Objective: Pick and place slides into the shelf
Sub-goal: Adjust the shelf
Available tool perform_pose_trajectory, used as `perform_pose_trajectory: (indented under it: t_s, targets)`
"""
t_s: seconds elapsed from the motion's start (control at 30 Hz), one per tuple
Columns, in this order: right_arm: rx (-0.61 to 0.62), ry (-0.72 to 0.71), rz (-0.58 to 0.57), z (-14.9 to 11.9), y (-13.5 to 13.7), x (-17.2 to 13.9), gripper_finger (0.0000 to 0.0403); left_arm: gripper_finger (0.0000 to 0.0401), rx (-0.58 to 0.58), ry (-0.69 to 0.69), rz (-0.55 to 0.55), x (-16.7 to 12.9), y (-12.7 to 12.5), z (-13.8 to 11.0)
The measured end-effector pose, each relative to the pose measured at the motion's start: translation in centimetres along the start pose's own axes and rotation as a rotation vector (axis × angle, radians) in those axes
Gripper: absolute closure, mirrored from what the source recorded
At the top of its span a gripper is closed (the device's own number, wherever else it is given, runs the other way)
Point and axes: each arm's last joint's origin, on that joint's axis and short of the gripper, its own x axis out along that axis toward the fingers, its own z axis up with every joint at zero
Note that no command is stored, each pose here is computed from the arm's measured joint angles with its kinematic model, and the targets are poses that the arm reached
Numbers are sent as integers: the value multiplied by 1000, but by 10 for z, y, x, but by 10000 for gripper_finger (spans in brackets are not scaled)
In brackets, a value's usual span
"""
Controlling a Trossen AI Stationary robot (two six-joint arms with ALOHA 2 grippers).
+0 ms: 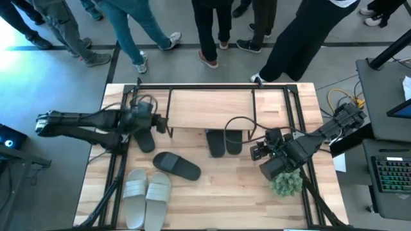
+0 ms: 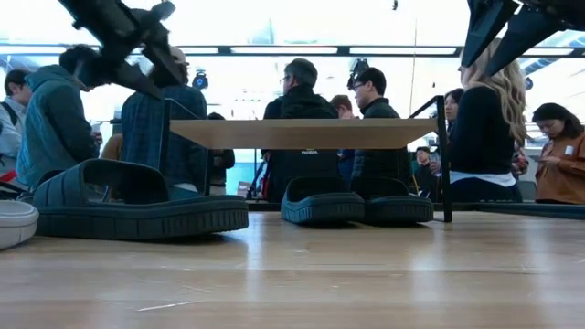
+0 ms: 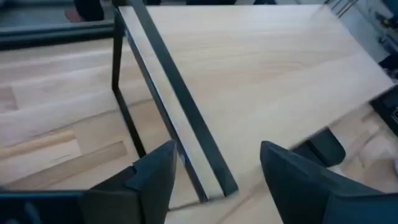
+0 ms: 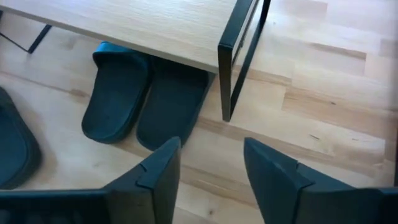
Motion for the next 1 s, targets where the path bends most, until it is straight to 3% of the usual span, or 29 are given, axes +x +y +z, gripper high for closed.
perform_pose_trajectory:
  t_s: [0.37, 0.57, 0.87, 1.0]
  targets:
    - [7, 22, -5, -1, 0, 0, 218, 177, -114, 59, 59, 19, 20, 32]
    - [-3, 14, -6, 0, 0, 0, 207, 177, -143, 180, -42, 31, 21, 36]
    - [-5, 14, -7, 0, 0, 0, 204, 179, -106, 266, 8, 60, 21, 34]
    - [-13, 16, -9, 0, 0, 0, 204, 205, -109, 275, 16, 62, 21, 33]
